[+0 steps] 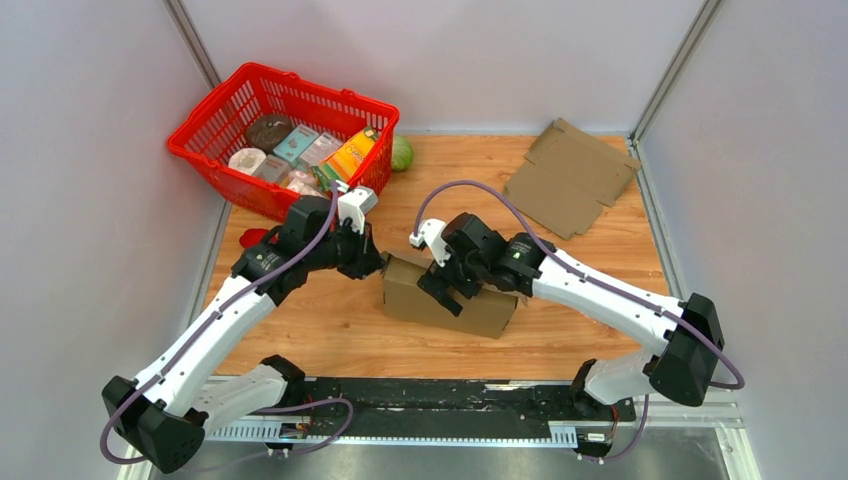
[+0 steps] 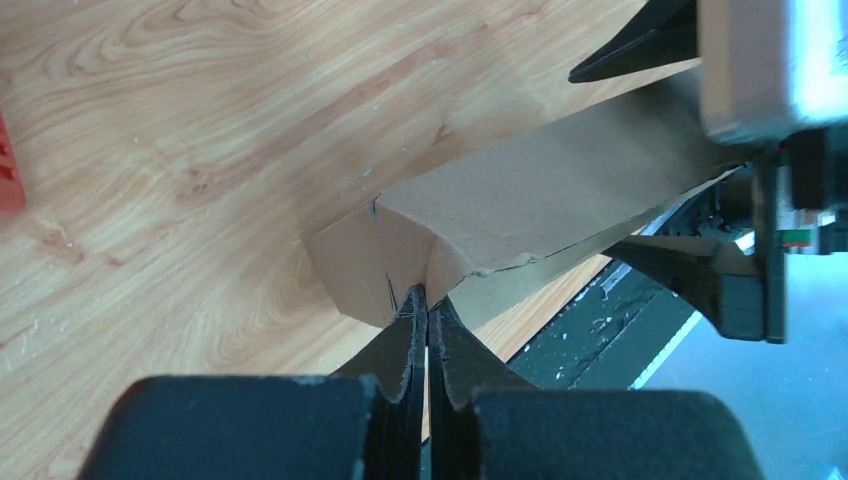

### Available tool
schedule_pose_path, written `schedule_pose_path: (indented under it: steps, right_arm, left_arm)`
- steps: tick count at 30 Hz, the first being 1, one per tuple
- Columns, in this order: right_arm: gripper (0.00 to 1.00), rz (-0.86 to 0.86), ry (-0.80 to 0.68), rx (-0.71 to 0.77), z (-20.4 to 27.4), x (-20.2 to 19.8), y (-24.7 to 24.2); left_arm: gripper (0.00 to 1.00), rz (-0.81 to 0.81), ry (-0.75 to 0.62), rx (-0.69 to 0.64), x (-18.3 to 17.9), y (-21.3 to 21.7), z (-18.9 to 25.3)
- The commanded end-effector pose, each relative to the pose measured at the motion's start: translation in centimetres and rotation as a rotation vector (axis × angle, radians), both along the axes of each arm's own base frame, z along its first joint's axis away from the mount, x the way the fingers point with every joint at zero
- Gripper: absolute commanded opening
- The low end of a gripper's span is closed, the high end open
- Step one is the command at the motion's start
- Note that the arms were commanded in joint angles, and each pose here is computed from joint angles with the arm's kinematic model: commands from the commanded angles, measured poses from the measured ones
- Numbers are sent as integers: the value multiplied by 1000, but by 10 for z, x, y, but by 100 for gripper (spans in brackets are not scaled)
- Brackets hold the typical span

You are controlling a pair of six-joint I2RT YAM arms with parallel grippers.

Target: Fold the paper box

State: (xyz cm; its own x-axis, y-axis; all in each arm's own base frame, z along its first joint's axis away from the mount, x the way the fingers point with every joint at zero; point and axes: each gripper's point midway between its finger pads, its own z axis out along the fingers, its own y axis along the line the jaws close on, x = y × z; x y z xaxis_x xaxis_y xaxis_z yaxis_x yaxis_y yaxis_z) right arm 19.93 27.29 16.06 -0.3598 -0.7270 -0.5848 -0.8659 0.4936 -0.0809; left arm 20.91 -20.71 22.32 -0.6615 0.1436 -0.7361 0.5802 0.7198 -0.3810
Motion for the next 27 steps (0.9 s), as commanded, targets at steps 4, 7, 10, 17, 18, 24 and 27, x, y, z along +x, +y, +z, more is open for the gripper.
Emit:
schedule_pose_path:
  steps: [4,7,10,17,18,24,27]
  right_arm:
    - [100,-141,3,270,58,0,21]
    - [100,-158,-7,292,66,2,21]
    - [100,-161,-6,302,68,3,24]
    - [100,-213,-47,310,74,15,23]
    - [100,-219,-46,310,75,15,23]
    - [100,-266,-23,308,72,17,22]
    - [100,-285,-15,306,71,19,22]
  left_arm:
    - [0,-5,14,-58,-7,-6,10]
    - [0,-6,8,-59,-8,-5,11]
    - [0,-7,4,-61,-9,-5,12]
    - [0,-6,11,-52,-11,-3,9]
    - [0,-6,10,-51,-11,-3,9]
    - [0,-6,11,-48,-11,-2,7]
    - [0,-6,11,-50,-12,-2,8]
